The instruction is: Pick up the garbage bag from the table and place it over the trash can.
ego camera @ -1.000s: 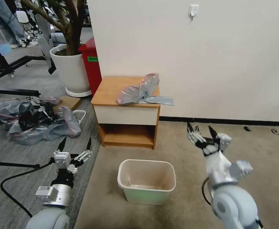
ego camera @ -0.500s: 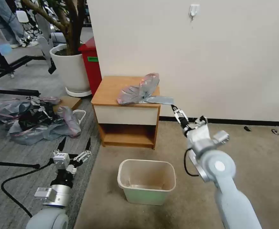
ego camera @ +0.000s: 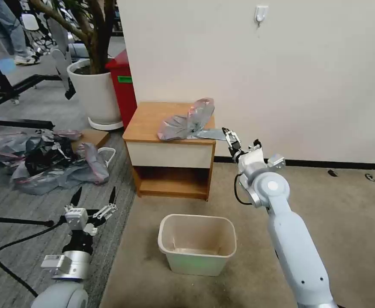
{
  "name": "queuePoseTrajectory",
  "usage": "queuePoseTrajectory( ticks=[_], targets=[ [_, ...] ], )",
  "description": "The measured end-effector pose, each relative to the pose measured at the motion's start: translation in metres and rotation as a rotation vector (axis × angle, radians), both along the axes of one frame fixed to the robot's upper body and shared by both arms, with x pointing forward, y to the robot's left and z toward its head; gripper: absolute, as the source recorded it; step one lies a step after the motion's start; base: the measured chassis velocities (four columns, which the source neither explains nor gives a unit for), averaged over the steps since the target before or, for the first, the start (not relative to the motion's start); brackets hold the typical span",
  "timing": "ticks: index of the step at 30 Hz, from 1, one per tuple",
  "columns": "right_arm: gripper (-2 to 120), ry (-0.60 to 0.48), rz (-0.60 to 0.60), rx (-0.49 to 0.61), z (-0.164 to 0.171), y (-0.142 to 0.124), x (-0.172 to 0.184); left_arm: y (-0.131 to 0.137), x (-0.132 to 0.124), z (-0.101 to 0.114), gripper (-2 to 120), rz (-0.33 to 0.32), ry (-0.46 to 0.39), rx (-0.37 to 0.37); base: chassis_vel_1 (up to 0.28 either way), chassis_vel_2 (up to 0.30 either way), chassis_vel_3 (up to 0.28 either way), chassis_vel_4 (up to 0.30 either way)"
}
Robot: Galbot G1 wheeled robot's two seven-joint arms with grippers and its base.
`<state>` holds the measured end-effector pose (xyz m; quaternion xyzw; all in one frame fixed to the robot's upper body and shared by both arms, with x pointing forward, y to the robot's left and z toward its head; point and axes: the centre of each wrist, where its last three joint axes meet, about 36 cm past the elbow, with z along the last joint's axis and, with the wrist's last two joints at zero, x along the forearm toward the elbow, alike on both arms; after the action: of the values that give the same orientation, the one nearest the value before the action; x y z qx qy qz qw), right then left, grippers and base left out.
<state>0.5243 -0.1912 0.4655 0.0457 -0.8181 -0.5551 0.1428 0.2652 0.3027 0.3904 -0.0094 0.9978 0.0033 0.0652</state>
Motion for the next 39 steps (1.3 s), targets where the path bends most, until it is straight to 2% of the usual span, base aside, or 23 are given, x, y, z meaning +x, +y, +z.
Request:
queuePoseTrajectory(
  ticks=[12, 26, 30, 31, 34, 35, 38, 39],
  targets=[
    [100, 0.028, -0.036, -0.003, -0.018, 0.004, 0.035, 0.001, -0.004, -0.001, 100, 0.014, 0.002, 0.016, 0.000, 0.000, 0.000, 0.000],
    [93, 0.025, -0.054, 0.020, -0.014, 0.015, 0.050, 0.003, -0.004, -0.003, 100, 0.020, 0.004, 0.021, 0.000, 0.000, 0.000, 0.000],
    [73, 0.026, -0.069, 0.008, -0.015, 0.017, 0.058, 0.004, -0.005, -0.003, 100, 0.024, 0.003, 0.024, 0.000, 0.000, 0.000, 0.000],
    [73, 0.026, -0.069, 0.008, -0.015, 0.017, 0.058, 0.004, -0.005, -0.003, 100, 0.024, 0.003, 0.024, 0.000, 0.000, 0.000, 0.000],
    [59, 0.025, -0.078, 0.003, -0.017, 0.018, 0.059, 0.005, -0.005, -0.004, 100, 0.027, 0.001, 0.028, 0.000, 0.000, 0.000, 0.000],
    [59, 0.025, -0.078, 0.003, -0.017, 0.018, 0.059, 0.005, -0.005, -0.004, 100, 0.027, 0.001, 0.028, 0.000, 0.000, 0.000, 0.000],
    [44, 0.021, -0.086, 0.002, -0.018, 0.019, 0.059, 0.006, -0.004, -0.004, 100, 0.027, 0.001, 0.030, 0.000, 0.000, 0.000, 0.000],
    [44, 0.021, -0.086, 0.002, -0.018, 0.019, 0.059, 0.006, -0.004, -0.004, 100, 0.027, 0.001, 0.030, 0.000, 0.000, 0.000, 0.000]
  ],
)
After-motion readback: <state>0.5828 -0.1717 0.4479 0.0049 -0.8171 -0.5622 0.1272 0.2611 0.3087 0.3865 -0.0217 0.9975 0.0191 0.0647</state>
